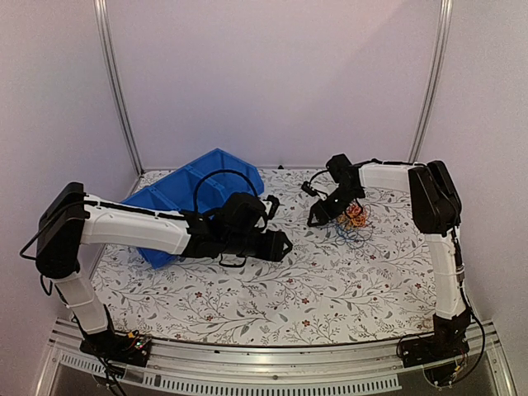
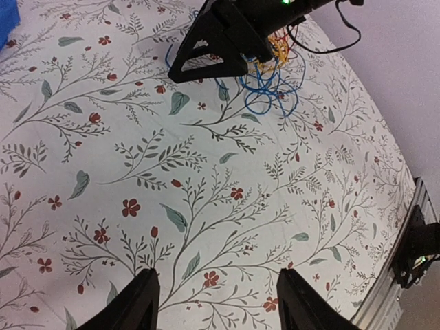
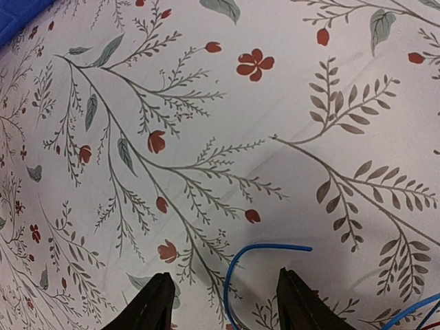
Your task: Untangle the cables
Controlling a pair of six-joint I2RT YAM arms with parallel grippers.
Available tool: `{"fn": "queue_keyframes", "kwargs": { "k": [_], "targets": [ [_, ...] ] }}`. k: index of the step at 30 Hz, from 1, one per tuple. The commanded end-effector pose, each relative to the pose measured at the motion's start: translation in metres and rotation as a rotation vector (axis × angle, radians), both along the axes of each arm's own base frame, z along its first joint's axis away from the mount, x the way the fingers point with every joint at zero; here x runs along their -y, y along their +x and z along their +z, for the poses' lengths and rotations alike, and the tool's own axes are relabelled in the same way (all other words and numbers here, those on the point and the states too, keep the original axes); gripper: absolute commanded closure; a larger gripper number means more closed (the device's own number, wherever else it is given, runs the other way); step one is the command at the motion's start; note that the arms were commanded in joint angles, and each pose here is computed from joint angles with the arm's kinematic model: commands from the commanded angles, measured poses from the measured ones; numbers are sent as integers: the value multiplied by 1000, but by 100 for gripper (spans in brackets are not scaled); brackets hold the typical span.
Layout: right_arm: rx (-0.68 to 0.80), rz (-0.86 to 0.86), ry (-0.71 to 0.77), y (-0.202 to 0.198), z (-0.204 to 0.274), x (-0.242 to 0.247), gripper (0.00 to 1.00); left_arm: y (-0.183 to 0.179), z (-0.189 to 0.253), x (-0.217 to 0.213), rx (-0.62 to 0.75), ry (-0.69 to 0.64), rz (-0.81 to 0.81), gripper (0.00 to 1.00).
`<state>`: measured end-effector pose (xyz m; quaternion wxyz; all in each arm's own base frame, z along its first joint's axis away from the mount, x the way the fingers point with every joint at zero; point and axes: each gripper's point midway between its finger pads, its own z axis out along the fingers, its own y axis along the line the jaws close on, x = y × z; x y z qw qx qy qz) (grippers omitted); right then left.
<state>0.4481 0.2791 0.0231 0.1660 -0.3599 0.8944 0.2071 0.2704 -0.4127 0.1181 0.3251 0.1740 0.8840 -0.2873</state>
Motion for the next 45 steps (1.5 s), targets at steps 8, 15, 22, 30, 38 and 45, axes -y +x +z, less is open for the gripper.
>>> {"fn": "queue_keyframes", "kwargs": {
  "k": [8,15,22,30,38,45],
  "targets": [
    [-14,-35,-41,10,-33,-11,36,2,-6,3,-27,-3,2,41],
    [44,-92,-195,6,-62,-11,69,1,-9,3,-41,-7,11,42],
    [20,-87,-230,-2,-83,-17,78,1,-17,2,-64,-7,20,42],
    [98,-16,-101,-11,-24,-40,100,7,-19,1,-50,-13,38,42],
    [290,150,227,-49,131,-62,100,21,-9,5,16,-76,-4,44],
    [291,235,367,-87,193,-64,100,29,34,21,221,-170,-78,42]
  ]
}}
